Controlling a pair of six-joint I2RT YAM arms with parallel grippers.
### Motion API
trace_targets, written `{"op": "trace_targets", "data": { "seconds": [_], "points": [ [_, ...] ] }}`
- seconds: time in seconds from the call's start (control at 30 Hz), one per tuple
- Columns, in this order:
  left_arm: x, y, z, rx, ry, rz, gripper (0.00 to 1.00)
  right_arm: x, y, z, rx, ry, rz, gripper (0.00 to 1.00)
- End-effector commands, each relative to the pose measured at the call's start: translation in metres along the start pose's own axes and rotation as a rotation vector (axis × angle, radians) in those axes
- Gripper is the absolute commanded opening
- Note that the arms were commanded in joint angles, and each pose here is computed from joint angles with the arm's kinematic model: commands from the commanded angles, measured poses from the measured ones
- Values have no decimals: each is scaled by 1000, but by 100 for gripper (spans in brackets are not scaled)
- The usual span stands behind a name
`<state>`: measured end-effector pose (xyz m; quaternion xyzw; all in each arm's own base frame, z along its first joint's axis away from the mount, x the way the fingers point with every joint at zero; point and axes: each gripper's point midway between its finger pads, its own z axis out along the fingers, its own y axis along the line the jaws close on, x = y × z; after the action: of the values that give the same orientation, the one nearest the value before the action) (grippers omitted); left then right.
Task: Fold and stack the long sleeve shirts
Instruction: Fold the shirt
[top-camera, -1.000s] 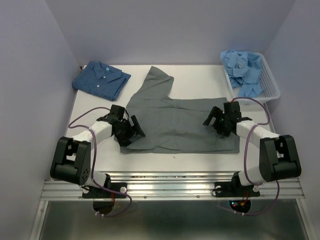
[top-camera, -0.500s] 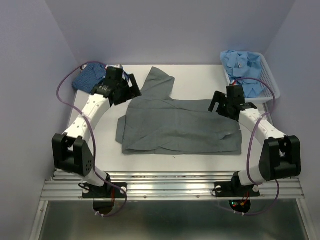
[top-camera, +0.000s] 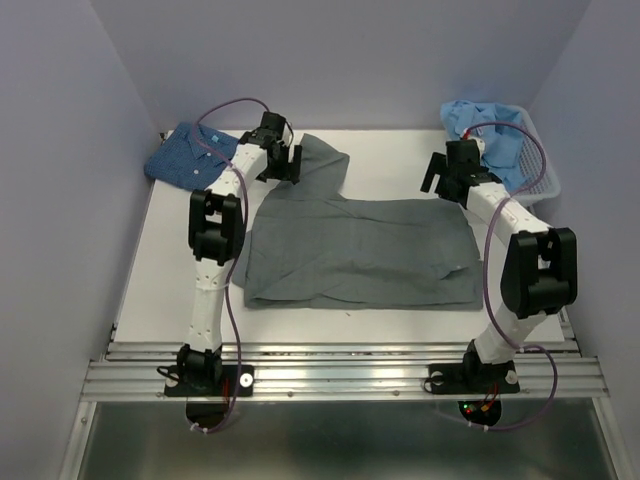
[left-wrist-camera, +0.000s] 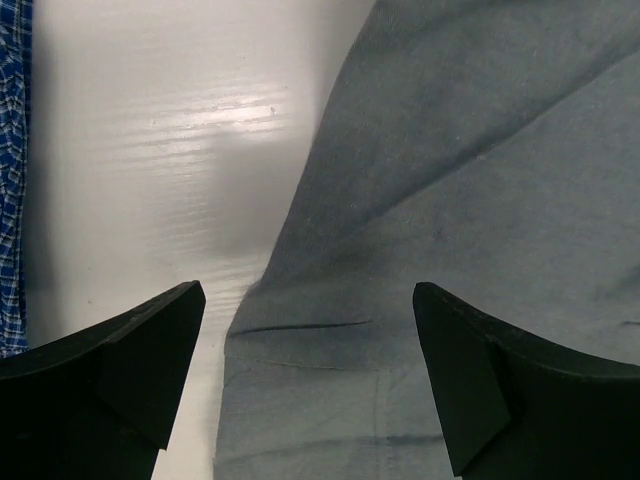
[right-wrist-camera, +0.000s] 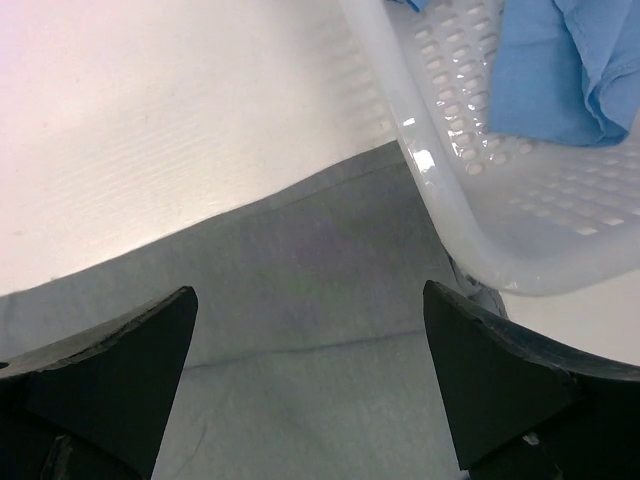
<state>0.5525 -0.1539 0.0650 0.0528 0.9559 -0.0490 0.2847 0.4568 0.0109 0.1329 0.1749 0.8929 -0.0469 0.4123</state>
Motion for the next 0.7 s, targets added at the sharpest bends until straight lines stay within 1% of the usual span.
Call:
{"op": "trace_targets", "data": {
  "seconds": [0.0,0.07,0.13,0.27,0.3,0.33,0.37,0.4,0.43,0.5,0.53,0.6,0.63,0.67],
  "points": [
    [-28,4,-17,-2,-88,112,99,-20,-3,8,37,-40,-20,100],
    [-28,4,-6,-2,-91,113,99,-18,-5,12,53,-35,-29,100],
    [-36,2,-2,7,-123,114,99,-13,-7,16,66,-25,-38,100],
    [-39,-10,24,65,-162,102,99,-4,-8,23,74,-3,-38,100],
    [-49,-12,25,75,-188,98,99,-3,-8,24,75,0,-37,100],
    [-51,-14,30,80,-192,91,99,-1,-8,27,77,5,-35,100],
    [-43,-14,44,89,-164,91,99,-1,-8,28,79,5,-35,100],
    [-56,-20,40,112,-200,94,99,0,-8,29,83,6,-36,100],
    [-60,-23,43,121,-210,65,99,2,-9,30,86,10,-39,100],
    [-66,-25,49,130,-237,54,99,2,-9,31,86,10,-42,100],
    [-77,-29,48,144,-282,33,99,2,-9,31,85,9,-42,100],
    [-85,-32,47,163,-322,10,99,2,-8,31,81,6,-41,100],
    [-97,-37,45,183,-369,5,99,2,-8,31,81,6,-43,100],
    [-101,-44,42,220,-385,-4,99,2,-9,30,82,4,-44,100]
  ]
}}
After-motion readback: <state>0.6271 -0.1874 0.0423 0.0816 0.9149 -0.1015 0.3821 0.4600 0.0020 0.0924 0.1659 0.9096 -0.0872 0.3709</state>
